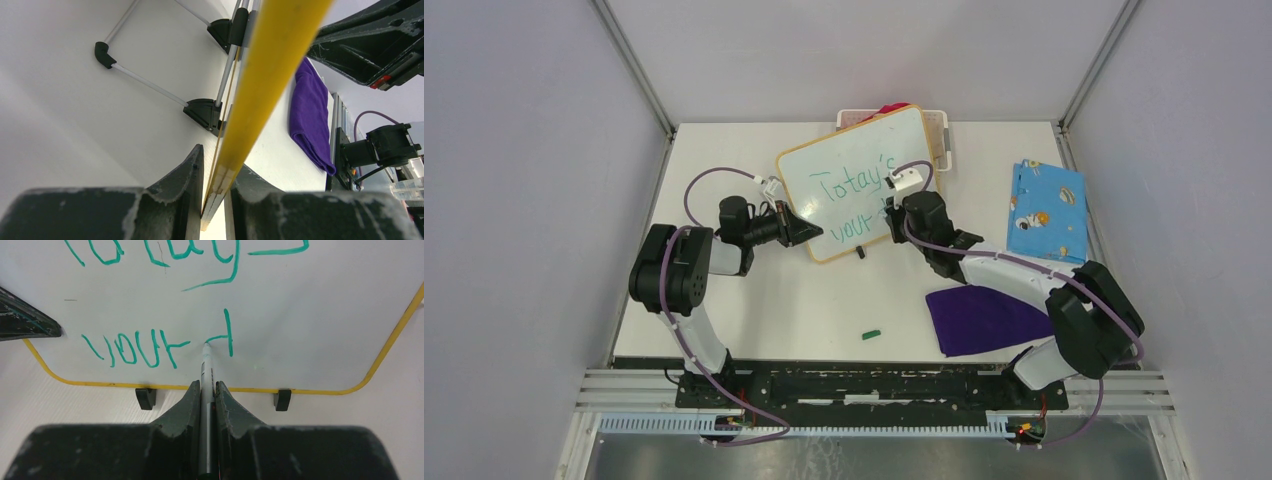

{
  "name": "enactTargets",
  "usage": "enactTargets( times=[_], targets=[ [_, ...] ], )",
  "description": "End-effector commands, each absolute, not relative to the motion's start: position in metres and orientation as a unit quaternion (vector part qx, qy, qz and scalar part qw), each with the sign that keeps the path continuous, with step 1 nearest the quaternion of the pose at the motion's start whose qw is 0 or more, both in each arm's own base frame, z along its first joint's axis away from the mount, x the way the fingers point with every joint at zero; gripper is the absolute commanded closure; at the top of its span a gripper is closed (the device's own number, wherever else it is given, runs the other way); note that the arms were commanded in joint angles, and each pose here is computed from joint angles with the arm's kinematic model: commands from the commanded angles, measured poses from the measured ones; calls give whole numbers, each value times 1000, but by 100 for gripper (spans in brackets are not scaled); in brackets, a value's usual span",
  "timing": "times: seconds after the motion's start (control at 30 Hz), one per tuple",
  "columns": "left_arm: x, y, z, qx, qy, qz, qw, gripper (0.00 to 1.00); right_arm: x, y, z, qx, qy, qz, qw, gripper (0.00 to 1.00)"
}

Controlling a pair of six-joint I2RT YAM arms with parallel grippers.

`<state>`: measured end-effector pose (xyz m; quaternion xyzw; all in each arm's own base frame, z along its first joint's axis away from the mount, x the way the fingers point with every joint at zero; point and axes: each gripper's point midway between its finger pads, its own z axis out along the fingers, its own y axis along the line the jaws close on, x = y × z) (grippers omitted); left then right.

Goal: Write a sentence on the whiteboard

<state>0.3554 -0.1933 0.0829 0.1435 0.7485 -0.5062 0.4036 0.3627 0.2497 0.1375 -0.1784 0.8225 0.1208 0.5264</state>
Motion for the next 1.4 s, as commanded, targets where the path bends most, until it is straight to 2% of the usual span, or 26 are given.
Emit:
enactTargets(
  times=[0.0, 0.67, 1.37],
  targets=[
    [361, -191, 63, 138, 771, -477, 399, 75, 359, 251, 136, -178, 819, 126, 530, 100],
    [361, -191, 63, 138, 771, -477, 399, 75, 374, 228, 145, -147, 824, 76, 543, 100],
    [362, -192, 63, 139, 771, -477, 399, 75, 383, 228, 170, -137, 812, 83, 561, 100]
  ],
)
